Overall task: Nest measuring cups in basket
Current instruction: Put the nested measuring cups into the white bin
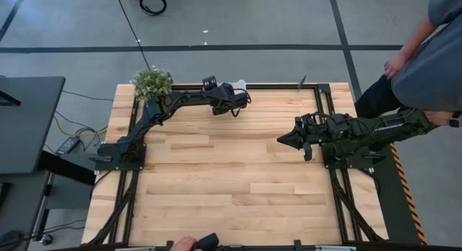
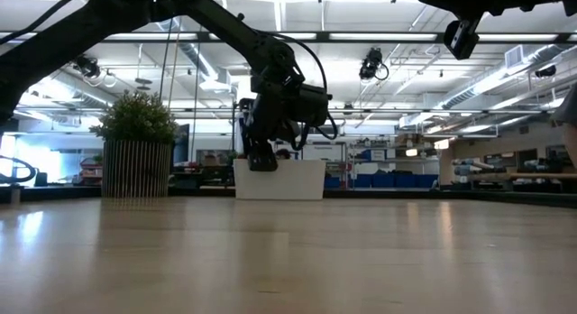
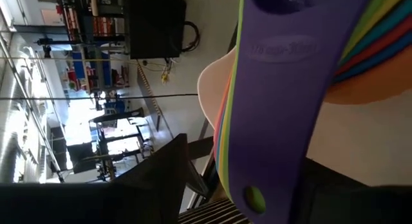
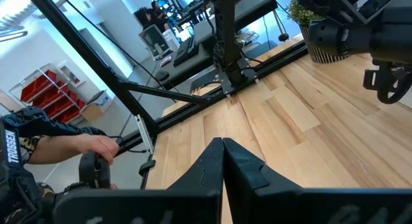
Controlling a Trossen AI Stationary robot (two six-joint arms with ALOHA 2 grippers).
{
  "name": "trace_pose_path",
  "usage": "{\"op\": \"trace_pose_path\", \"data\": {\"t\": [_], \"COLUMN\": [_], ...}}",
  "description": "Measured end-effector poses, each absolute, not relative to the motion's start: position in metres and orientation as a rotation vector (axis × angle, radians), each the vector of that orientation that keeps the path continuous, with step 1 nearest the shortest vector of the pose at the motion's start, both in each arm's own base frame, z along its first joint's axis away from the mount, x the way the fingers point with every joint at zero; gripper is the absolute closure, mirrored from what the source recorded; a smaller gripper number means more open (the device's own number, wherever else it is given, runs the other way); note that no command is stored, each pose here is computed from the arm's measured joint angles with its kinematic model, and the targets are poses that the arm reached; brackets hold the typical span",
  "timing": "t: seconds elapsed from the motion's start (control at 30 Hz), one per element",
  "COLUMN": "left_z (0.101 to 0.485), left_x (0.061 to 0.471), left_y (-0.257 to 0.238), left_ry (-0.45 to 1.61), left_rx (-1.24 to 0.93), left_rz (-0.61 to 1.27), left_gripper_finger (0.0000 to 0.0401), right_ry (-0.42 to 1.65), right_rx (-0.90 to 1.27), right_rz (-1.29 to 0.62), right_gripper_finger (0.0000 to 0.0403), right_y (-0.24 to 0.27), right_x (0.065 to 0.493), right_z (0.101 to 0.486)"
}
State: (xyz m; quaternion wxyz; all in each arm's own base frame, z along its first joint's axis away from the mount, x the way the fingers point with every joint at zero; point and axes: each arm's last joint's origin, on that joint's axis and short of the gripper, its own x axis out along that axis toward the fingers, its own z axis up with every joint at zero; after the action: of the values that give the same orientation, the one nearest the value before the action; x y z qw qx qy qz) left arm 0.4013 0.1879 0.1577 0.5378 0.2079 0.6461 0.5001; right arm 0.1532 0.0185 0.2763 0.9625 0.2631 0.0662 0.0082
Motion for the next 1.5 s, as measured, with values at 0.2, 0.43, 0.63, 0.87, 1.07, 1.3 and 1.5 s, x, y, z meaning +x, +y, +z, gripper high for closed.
{"op": "trace_pose_path", "data": {"t": [0.2, 0.43, 0.63, 0.87, 1.07, 1.3, 1.5], "left_z": [0.157, 0.157, 0.157, 0.157, 0.162, 0.166, 0.167], "left_x": [0.401, 0.401, 0.401, 0.401, 0.403, 0.405, 0.404], "left_y": [0.188, 0.188, 0.188, 0.187, 0.188, 0.192, 0.192], "left_ry": [1.56, 1.578, 1.588, 1.599, 1.599, 1.58, 1.579], "left_rx": [0.5, 0.505, 0.511, 0.503, 0.495, 0.477, 0.472], "left_rz": [1.158, 1.128, 1.112, 1.093, 1.079, 1.09, 1.092], "left_gripper_finger": [0.0213, 0.0213, 0.0213, 0.0192, 0.0147, 0.012, 0.0119], "right_ry": [0.134, 0.134, 0.134, 0.134, 0.134, 0.134, 0.134], "right_rx": [0.533, 0.533, 0.533, 0.533, 0.533, 0.533, 0.533], "right_rz": [0.017, 0.017, 0.016, 0.017, 0.016, 0.017, 0.017], "right_gripper_finger": [0.0389, 0.0389, 0.0389, 0.0389, 0.0389, 0.0389, 0.0389], "right_y": [0.018, 0.018, 0.018, 0.019, 0.018, 0.018, 0.018], "right_x": [0.153, 0.153, 0.153, 0.153, 0.153, 0.153, 0.153], "right_z": [0.276, 0.276, 0.276, 0.276, 0.276, 0.276, 0.276]}}
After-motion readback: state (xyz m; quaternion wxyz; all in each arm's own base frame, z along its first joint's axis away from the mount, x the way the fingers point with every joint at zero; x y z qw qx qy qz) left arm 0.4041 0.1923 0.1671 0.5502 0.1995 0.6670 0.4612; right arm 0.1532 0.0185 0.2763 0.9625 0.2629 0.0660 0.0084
